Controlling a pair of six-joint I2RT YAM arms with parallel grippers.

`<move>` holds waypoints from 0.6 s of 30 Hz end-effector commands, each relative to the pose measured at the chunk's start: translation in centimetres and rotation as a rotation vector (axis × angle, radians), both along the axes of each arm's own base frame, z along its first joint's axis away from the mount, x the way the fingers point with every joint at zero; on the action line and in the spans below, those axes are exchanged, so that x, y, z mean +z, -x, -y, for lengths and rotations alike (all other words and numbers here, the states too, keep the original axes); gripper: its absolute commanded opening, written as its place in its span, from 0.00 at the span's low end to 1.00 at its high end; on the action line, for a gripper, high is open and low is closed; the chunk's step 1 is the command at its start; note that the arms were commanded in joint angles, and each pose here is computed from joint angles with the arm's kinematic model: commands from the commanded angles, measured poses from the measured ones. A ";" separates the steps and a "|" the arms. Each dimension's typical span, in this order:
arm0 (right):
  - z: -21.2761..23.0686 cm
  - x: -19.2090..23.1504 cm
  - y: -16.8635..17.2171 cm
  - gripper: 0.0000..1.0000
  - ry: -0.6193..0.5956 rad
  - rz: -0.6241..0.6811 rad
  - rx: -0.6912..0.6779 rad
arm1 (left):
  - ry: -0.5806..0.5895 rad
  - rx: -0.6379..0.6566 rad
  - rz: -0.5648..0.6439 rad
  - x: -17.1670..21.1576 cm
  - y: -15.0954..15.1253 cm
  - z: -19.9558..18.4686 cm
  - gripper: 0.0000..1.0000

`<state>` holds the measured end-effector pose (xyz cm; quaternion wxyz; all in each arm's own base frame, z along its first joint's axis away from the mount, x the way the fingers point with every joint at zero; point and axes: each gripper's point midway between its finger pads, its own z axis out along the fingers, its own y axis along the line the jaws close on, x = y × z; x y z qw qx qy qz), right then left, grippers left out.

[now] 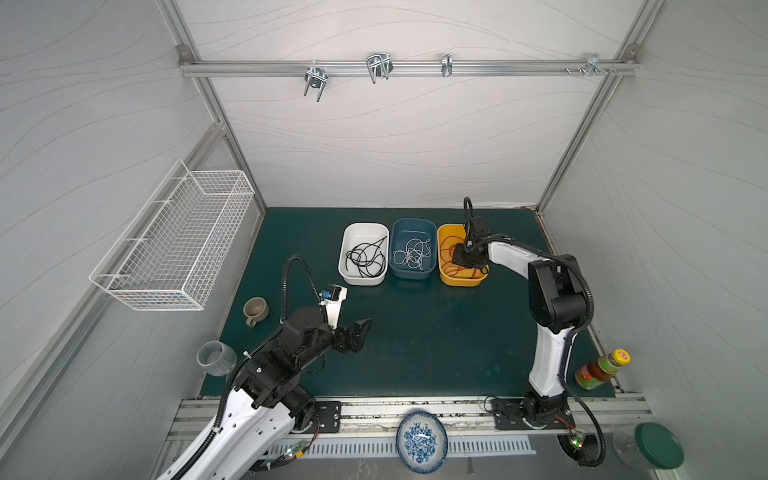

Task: Untangle the cables
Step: 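Open the right gripper to release the red wire into the yellow bin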

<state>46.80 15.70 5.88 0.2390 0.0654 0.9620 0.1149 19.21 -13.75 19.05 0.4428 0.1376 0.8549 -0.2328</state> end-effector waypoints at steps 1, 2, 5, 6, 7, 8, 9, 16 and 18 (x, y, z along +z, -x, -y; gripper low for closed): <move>0.4 1.6 -0.5 0.00 0.005 0.020 0.002 | 0.018 0.004 0.046 1.5 -0.4 0.1 0.99; 0.4 2.0 -0.4 0.00 0.003 0.026 -0.002 | 0.018 0.004 0.046 1.5 -0.4 0.1 0.99; 0.5 3.0 -0.3 0.00 -0.009 0.041 -0.012 | 0.018 0.004 0.045 1.5 -0.4 0.1 0.99; 0.5 3.3 -0.2 0.03 -0.014 0.046 -0.012 | 0.018 0.004 0.046 1.5 -0.4 0.1 0.99; 0.5 3.6 -0.2 0.08 -0.017 0.049 -0.012 | 0.017 0.003 0.044 1.5 -0.4 0.2 0.99; 0.3 4.0 -0.1 0.12 -0.024 0.055 -0.008 | 0.017 0.003 0.045 1.5 -0.4 0.2 0.99; 0.3 4.4 0.0 0.15 -0.031 0.060 -0.005 | 0.016 0.004 0.043 1.4 -0.5 0.2 0.99; 0.1 7.9 0.3 0.31 -0.066 0.119 0.002 | 0.014 0.005 0.039 1.4 -0.5 0.1 0.99; 0.2 8.6 0.8 0.36 -0.073 0.125 -0.001 | 0.015 0.004 0.041 1.4 -0.4 0.2 0.99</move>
